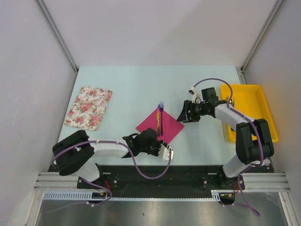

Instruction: Place the utensils on the paper napkin and roll it up

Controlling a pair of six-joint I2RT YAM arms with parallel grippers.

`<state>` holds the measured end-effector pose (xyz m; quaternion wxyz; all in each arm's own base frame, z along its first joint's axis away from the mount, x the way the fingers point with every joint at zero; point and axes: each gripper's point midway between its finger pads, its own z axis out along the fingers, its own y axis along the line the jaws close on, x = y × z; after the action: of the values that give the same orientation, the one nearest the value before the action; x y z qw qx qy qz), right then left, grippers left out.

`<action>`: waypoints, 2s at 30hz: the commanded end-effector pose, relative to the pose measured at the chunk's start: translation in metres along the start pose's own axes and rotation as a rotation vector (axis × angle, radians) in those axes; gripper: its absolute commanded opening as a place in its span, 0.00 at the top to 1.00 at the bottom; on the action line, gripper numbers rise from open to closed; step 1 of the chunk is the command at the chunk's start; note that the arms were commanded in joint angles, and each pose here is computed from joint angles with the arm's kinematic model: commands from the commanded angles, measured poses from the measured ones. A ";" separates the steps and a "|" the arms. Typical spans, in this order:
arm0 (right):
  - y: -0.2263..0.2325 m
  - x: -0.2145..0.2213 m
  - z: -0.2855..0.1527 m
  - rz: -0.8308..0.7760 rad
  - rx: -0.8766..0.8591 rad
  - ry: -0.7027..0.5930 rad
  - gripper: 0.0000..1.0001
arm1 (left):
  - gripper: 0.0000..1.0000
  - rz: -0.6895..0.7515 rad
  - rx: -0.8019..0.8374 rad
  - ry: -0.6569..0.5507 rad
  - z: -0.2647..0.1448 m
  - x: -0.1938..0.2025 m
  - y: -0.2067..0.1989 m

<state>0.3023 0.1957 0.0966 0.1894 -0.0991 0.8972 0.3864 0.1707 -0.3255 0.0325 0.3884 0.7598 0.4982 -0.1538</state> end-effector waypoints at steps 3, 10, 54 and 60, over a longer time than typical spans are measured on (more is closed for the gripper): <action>0.010 -0.009 -0.003 -0.028 -0.029 -0.017 0.44 | 0.89 0.029 -0.064 -0.054 -0.001 -0.020 0.023; 0.009 -0.007 -0.002 -0.029 -0.030 -0.011 0.44 | 1.00 -0.054 -0.106 -0.089 -0.012 -0.029 0.049; 0.025 0.040 0.063 0.218 -0.161 0.182 0.76 | 1.00 -0.330 -0.218 0.099 0.016 0.049 0.138; 0.015 0.040 0.075 0.258 -0.134 0.183 0.80 | 1.00 -0.328 -0.227 0.101 0.017 0.051 0.140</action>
<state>0.2635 0.2518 0.0388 0.0323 -0.0350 0.8927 0.4481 0.3043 -0.3240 0.0342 0.3871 0.6346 0.6575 -0.1231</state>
